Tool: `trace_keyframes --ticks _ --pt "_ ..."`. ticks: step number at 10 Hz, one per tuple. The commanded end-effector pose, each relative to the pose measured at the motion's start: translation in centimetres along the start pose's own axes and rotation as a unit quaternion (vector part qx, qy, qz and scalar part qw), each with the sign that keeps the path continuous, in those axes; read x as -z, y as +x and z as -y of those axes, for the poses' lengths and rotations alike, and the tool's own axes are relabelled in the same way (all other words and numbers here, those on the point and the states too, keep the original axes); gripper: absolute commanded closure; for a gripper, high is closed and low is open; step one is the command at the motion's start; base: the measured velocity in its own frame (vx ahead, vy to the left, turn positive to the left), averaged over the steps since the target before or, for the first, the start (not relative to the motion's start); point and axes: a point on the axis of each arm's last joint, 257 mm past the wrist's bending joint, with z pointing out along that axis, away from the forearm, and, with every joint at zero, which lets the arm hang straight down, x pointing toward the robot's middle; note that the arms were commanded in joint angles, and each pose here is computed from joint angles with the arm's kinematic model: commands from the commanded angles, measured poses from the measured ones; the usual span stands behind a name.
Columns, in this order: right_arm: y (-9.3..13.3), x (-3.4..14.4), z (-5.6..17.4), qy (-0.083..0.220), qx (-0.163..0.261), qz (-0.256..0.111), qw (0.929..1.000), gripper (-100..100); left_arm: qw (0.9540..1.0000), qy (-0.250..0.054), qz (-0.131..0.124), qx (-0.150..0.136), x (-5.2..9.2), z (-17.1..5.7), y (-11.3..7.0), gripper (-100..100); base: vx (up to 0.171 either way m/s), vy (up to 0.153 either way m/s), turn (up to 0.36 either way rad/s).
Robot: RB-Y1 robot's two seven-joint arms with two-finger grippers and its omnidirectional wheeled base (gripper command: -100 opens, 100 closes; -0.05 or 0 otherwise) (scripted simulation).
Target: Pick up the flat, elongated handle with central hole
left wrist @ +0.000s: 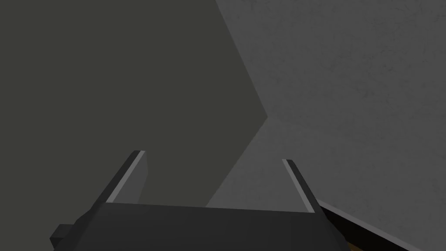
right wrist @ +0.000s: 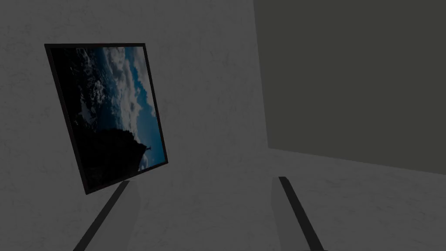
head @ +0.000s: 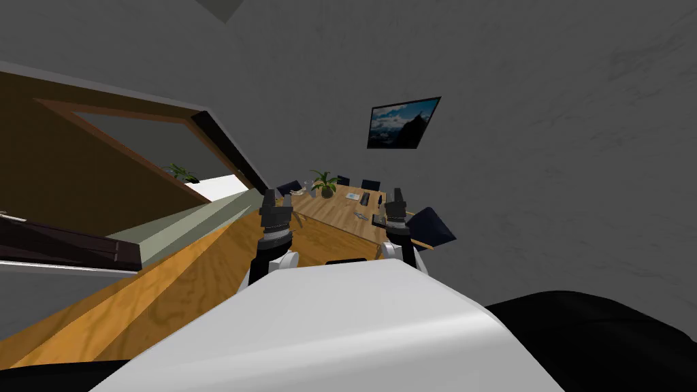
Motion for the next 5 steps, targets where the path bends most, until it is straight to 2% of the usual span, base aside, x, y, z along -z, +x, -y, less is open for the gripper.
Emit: trace_keyframes --ticks 1,3,5 --pt "0.9 0.9 1.0 0.015 -0.006 -0.023 0.9996 -100 1.0 0.0 0.0 0.0 0.0 0.0 0.0 0 -0.03 0.063 0.08" --pt "2.1 2.4 2.5 0.039 -0.016 -0.05 0.9978 -100 1.0 0.0 0.0 0.0 0.0 0.0 0.0 0 -0.053 0.145 0.073" --pt "3.6 4.7 4.6 0.073 -0.032 -0.083 0.9934 -100 1.0 0.0 0.0 0.0 0.0 0.0 0.0 0 -0.042 0.155 0.105"
